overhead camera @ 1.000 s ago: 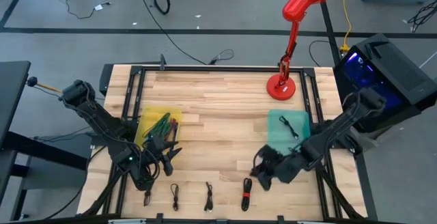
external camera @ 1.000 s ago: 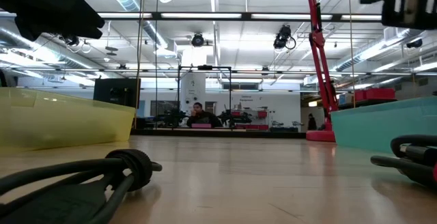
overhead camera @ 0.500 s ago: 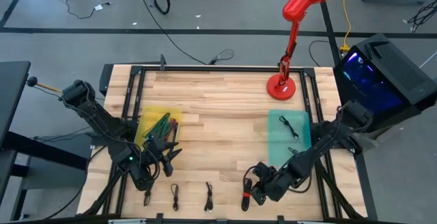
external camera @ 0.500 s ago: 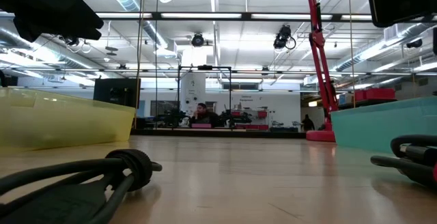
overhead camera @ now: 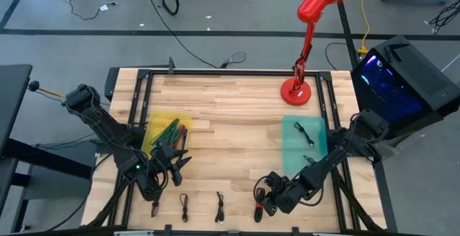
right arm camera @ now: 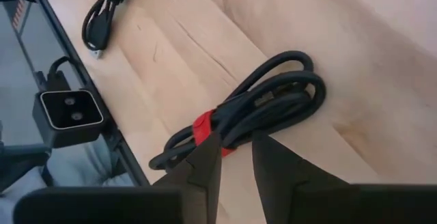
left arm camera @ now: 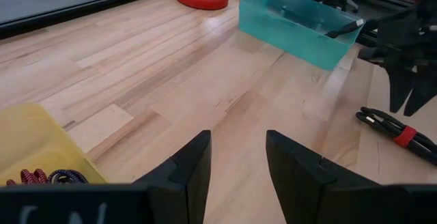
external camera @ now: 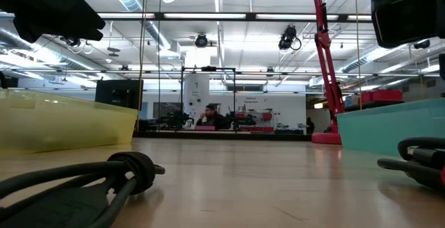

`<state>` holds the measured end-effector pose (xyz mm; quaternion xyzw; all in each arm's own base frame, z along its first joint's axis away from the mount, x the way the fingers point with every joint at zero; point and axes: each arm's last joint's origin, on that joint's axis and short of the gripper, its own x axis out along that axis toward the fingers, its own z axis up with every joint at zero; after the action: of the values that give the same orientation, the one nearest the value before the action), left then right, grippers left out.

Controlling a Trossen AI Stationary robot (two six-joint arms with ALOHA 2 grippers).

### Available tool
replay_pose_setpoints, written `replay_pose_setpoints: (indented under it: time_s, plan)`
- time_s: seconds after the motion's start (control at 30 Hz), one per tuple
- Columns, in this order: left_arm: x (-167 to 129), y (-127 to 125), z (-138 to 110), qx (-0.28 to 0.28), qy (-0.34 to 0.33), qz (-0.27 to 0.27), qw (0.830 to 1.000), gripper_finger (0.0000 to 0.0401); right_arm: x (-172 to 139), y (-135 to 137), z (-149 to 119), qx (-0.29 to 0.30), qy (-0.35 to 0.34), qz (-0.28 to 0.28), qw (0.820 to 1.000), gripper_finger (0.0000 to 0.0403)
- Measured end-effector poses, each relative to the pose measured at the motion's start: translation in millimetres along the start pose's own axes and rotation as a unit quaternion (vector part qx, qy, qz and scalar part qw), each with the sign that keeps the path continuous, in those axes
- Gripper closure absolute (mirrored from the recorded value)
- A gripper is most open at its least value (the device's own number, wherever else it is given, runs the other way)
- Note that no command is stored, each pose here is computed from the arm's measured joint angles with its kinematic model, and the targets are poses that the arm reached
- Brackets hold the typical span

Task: Pick & Place USB Port
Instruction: Put the black charger cable into the green bin

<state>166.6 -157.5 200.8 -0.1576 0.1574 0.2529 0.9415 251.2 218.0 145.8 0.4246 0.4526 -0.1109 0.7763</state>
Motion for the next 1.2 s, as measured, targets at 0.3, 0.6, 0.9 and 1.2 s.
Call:
replay_pose_setpoints:
  time_s: [0.3, 0.6, 0.9, 1.2]
  plan:
    - [0.0, 0.0, 0.0, 0.000, 0.000, 0.000, 1.000, 0.0254, 11.1, -2.8, -2.3, -0.001, -0.001, -0.004, 1.000, 0.0317]
    - [0.0, 0.0, 0.0, 0.000, 0.000, 0.000, 1.000, 0.0254, 11.8, -2.0, 2.6, 0.003, -0.030, -0.001, 1.000, 0.0317]
    - [0.0, 0.0, 0.0, 0.000, 0.000, 0.000, 1.000, 0.0254, 18.0, -3.1, 2.3, 0.008, -0.007, 0.002, 1.000, 0.0317]
    - [0.0, 0.0, 0.0, 0.000, 0.000, 0.000, 1.000, 0.0254, 29.9, -4.0, 1.2, -0.011, -0.009, 0.008, 1.000, 0.0327]
